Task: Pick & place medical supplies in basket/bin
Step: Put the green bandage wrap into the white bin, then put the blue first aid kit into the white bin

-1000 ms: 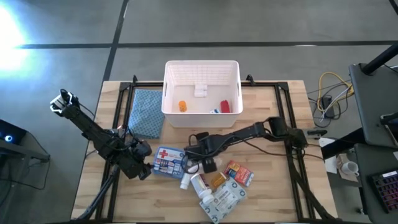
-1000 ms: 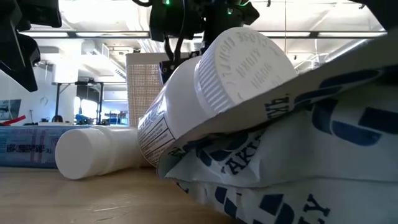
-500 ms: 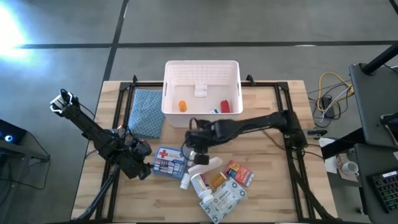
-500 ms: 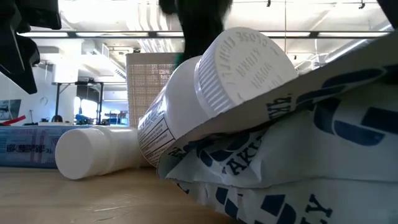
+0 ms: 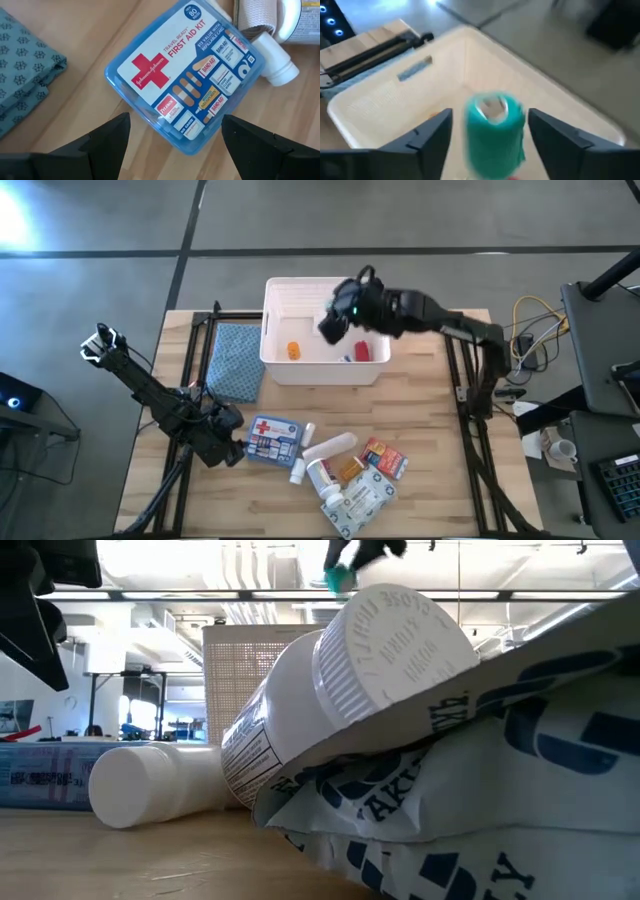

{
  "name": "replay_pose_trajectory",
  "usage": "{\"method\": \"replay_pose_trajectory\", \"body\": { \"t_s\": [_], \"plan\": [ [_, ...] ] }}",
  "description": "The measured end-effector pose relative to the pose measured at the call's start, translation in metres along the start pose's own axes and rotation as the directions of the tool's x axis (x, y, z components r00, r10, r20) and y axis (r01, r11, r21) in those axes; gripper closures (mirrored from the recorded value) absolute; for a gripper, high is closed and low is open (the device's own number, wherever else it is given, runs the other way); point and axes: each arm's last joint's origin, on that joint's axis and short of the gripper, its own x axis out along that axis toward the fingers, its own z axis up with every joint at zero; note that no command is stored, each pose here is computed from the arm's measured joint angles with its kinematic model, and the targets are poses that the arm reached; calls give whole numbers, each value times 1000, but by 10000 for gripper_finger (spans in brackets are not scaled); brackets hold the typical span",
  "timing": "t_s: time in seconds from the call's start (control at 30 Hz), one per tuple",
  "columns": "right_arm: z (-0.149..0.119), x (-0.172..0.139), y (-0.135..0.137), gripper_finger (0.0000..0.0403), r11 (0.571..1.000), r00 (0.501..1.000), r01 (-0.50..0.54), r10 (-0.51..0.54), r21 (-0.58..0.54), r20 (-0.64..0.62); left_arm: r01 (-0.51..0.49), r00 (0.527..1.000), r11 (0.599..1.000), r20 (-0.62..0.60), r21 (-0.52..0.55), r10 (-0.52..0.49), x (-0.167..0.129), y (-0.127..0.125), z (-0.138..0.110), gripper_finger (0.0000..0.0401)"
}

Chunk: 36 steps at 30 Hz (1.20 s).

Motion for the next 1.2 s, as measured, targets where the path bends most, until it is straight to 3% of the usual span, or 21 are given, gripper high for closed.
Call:
{"method": "replay_pose_trajectory", "body": {
  "t_s": [0.1, 0.17, 0.3, 0.4, 0.53, 0.7, 0.87, 1.0, 1.1, 1.2],
  "plan": [
    [1, 10, -18, 113, 996, 995, -42, 49, 80, -88, -1, 1000, 999, 0, -39, 1, 0, 0, 0, 109],
    [1, 11, -19, 97, 996, 993, -50, 58, 77, -99, -1, 1000, 997, 0, -77, 1, 0, 0, 0, 109],
    [-4, 2, -1, 81, 993, 990, -118, 117, -2, -83, -21, 1000, 980, -8, -196, 20, 5, 4, -4, 109],
    [-12, -10, 19, 79, 980, 975, -198, 196, -19, -103, -63, 997, 925, -57, -374, 45, 13, 11, -12, 109],
    [-26, -26, 44, 79, 920, 898, -369, 390, 135, -204, -110, 989, 870, -141, -481, 47, 27, 21, -24, 109],
    [-53, -44, 77, 79, 858, 803, -470, 513, 206, -305, 11, 991, 850, -108, -526, -80, 40, 17, -30, 109],
    [-86, -39, 103, 85, 836, 736, -463, 548, 294, -398, 100, 987, 830, -48, -549, -151, 52, 19, -35, 109],
    [-112, -7, 124, 87, 809, 723, -419, 572, 412, -388, 103, 987, 811, -44, -576, -157, 60, 26, -41, 109],
    [-129, 20, 135, 87, 762, 716, -402, 607, 508, -345, 130, 982, 789, -31, -600, -185, 64, 28, -44, 109],
    [-150, 45, 141, 87, 754, 719, -339, 593, 563, -362, 168, 975, 772, -14, -613, -224, 67, 28, -45, 109]
  ]
}}
